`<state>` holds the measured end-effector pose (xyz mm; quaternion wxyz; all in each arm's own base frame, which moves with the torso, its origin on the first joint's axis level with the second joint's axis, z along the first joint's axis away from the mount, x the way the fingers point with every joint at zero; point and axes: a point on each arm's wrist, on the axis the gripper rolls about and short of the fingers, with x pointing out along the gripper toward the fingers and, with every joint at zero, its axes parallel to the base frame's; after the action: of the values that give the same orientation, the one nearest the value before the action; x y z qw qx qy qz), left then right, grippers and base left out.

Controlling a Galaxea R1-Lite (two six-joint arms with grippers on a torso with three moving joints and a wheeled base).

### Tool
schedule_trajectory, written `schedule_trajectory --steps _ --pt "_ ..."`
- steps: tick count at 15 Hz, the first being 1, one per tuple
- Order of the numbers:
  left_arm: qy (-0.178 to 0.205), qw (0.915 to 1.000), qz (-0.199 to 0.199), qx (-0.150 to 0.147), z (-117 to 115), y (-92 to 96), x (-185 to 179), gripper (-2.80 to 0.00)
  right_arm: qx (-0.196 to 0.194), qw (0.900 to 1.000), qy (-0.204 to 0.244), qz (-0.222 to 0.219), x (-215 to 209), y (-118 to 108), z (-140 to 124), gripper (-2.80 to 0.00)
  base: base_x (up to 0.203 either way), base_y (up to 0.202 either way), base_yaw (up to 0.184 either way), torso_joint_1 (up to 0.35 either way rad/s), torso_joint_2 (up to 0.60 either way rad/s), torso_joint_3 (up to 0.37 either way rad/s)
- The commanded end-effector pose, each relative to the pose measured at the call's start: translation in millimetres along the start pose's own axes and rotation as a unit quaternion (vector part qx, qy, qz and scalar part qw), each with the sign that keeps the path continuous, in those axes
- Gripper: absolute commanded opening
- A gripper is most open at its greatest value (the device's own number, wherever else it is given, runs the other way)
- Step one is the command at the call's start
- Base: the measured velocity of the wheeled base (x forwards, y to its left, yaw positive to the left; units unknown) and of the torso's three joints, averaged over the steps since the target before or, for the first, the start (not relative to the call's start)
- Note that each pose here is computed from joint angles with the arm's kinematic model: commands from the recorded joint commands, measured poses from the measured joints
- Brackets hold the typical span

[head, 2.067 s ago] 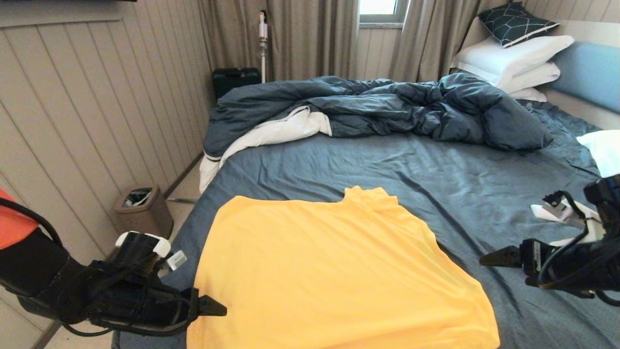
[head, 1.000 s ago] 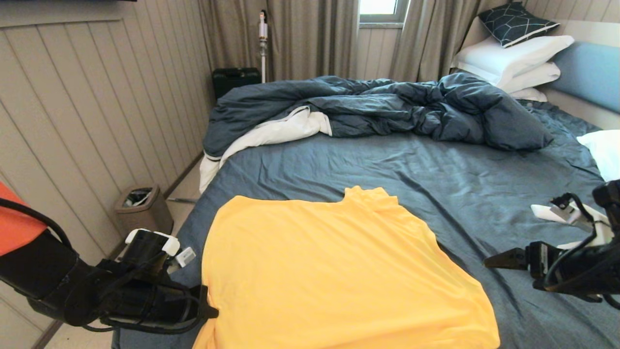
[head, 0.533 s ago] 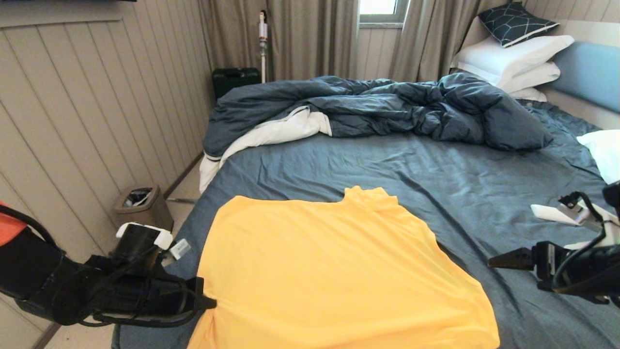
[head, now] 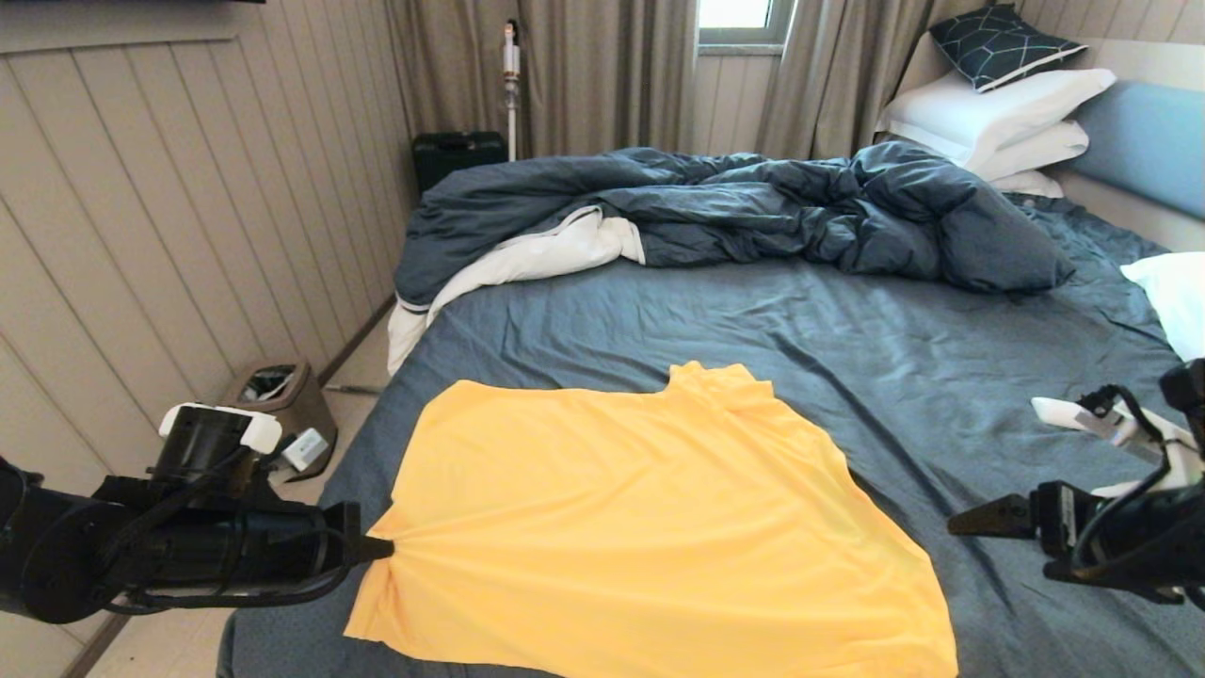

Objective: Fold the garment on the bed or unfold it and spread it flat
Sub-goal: Fold the yellow T-shirt

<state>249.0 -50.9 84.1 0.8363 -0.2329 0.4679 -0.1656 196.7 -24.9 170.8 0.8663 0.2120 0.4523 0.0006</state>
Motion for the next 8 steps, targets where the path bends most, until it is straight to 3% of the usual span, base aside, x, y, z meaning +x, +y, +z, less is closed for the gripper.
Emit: schedule_trajectory --steps 1,4,8 --pt "0.0 1.0 -0.001 -0.001 0 0.1 0 -2.8 0.005 1.0 0.029 0.001 10 -4 -9 0.0 0.0 0.0 0.0 0.0 0.0 0.0" --pt "0.003 1.0 0.001 -0.004 2 1.2 4 -2.8 0.012 0.997 0.068 0.041 20 -6 -17 0.0 0.0 0.0 0.0 0.0 0.0 0.0" --pt "0.001 0.9998 0.02 -0.007 7 2.3 9 -2.8 0.004 0.99 0.135 0.036 61 -18 -19 0.0 0.0 0.0 0.0 0.0 0.0 0.0"
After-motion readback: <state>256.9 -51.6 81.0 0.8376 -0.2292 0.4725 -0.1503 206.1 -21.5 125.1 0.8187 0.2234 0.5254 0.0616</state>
